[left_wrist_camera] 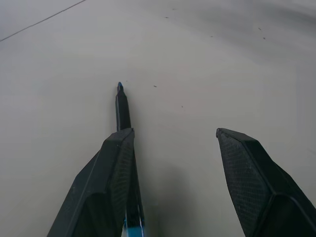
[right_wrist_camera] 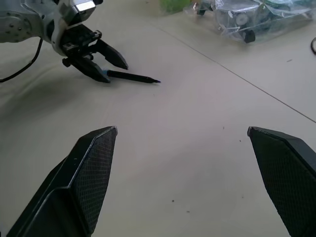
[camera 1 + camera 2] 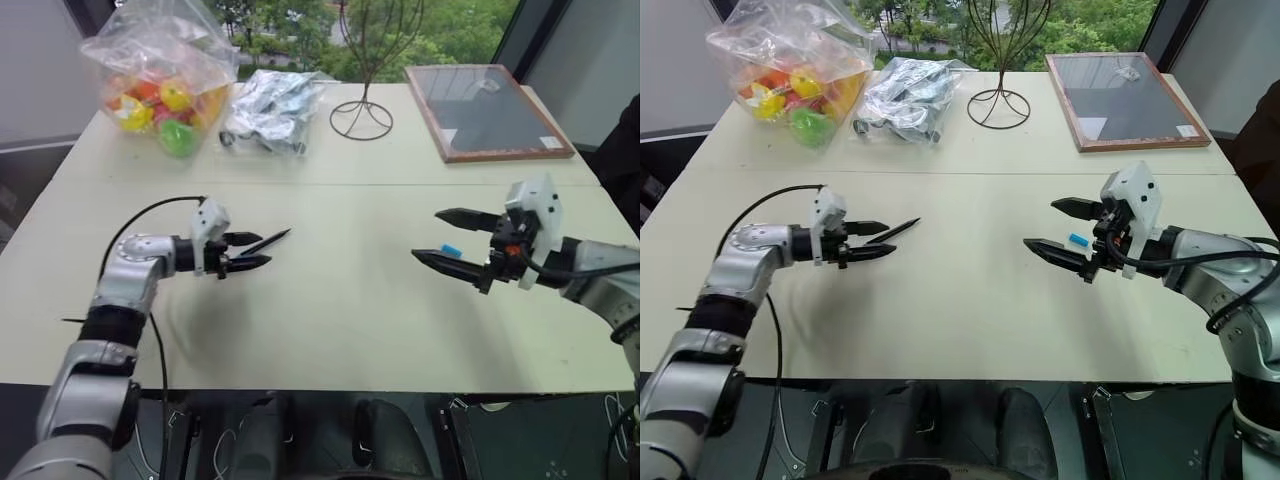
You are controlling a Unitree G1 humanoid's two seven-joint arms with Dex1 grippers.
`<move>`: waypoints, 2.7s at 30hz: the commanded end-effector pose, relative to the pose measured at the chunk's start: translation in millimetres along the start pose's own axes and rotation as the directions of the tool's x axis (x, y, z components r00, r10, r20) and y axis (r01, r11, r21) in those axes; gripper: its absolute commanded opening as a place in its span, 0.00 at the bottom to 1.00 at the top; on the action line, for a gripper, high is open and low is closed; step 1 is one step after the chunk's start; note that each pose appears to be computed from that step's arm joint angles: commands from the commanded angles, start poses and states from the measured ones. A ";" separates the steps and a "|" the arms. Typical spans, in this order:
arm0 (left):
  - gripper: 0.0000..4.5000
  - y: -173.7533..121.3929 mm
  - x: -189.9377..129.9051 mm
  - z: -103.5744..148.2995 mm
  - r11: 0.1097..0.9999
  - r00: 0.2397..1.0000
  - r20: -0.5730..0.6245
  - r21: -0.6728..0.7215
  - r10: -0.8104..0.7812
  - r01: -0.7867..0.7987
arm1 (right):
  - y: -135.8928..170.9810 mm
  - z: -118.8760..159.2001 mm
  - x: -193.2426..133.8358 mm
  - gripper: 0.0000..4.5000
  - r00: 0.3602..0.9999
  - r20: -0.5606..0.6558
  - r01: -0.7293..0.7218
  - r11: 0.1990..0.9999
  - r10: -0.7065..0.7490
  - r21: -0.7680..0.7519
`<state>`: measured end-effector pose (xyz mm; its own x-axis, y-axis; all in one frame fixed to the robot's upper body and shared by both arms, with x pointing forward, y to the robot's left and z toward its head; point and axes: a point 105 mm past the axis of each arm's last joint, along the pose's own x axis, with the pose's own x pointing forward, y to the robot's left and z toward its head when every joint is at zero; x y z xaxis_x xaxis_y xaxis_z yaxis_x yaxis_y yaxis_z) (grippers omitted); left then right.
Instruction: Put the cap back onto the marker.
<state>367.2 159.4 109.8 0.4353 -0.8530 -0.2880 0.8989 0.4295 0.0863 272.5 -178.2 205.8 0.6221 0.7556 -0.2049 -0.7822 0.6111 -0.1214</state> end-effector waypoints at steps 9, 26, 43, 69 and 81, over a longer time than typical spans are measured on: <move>0.61 23.2 14.1 13.0 0.996 0.996 0.054 0.050 0.077 -0.080 | 10.4 18.5 -2.3 0.98 0.998 0.043 0.037 0.999 -0.036 -0.038; 0.61 12.4 13.6 -14.3 0.998 0.998 -0.030 0.031 0.060 -0.059 | 8.5 29.6 12.4 0.98 0.997 0.065 0.042 0.999 -0.040 -0.035; 0.61 15.7 19.2 11.3 0.997 0.988 -0.154 0.075 0.025 -0.014 | 8.6 22.0 12.9 0.98 0.995 0.078 0.059 0.998 -0.057 -0.017; 0.00 32.9 -7.5 23.6 0.983 0.985 -0.137 0.164 0.101 -0.077 | -63.7 -23.1 -12.8 1.00 0.952 -0.004 0.306 0.949 -0.307 -0.081; 0.00 15.7 -46.2 83.1 0.971 0.996 -0.067 0.228 -0.059 0.073 | -104.9 -74.7 -30.5 1.00 0.956 -0.097 0.263 0.954 -0.278 -0.146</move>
<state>368.2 176.0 195.1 0.3596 -0.8545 -0.3748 0.9250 0.2736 0.2635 331.4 -283.0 146.6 0.8122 0.5115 -0.2803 -0.5792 0.7642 -0.2838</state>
